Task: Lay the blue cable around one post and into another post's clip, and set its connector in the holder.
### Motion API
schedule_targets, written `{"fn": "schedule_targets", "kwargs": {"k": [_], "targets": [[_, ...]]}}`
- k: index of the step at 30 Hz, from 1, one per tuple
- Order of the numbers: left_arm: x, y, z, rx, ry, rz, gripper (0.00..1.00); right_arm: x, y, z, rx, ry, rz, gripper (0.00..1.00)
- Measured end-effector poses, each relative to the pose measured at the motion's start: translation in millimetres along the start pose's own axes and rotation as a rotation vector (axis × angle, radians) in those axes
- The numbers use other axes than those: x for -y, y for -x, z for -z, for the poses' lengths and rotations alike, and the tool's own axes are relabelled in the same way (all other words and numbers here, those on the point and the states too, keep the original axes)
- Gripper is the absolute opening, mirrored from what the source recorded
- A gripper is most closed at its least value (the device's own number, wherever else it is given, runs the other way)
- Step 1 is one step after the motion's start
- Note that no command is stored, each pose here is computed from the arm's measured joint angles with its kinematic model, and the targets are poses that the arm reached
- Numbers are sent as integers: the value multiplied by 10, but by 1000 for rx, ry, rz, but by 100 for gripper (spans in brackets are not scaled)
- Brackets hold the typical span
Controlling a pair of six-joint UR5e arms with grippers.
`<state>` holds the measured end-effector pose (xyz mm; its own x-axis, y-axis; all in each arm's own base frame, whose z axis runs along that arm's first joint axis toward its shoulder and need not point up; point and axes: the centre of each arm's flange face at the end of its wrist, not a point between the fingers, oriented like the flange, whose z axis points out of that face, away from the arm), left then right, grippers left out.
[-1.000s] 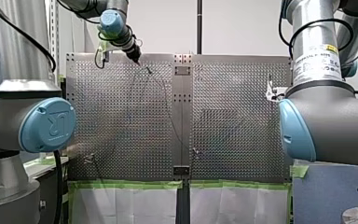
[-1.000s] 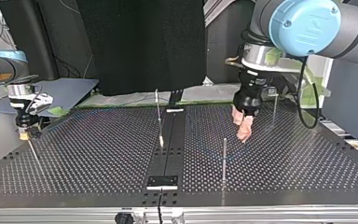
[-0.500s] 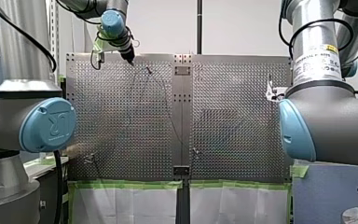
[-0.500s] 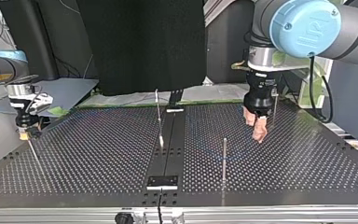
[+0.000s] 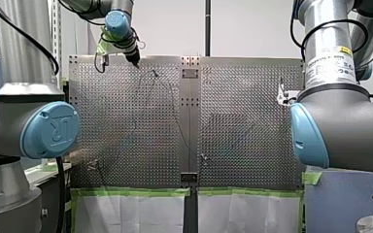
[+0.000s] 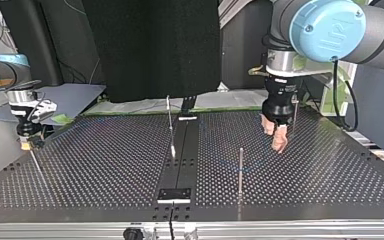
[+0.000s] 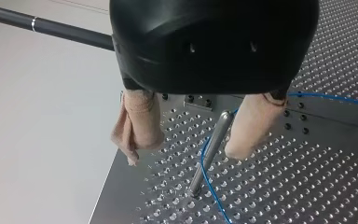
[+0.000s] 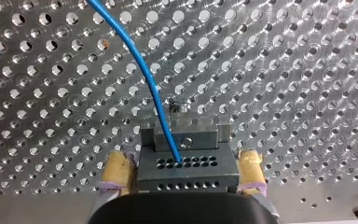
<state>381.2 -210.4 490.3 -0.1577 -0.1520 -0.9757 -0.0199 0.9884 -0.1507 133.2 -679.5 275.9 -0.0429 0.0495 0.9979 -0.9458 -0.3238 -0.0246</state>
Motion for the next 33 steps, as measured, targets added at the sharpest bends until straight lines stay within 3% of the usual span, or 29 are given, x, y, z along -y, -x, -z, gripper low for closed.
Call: {"fn": "schedule_targets", "kwargs": {"k": [19, 33], "targets": [[26, -114, -5, -5, -14, -7, 100, 0, 0, 0, 0, 0, 0, 100], [121, -627, -18, -26, -132, -21, 100, 0, 0, 0, 0, 0, 0, 100]]}}
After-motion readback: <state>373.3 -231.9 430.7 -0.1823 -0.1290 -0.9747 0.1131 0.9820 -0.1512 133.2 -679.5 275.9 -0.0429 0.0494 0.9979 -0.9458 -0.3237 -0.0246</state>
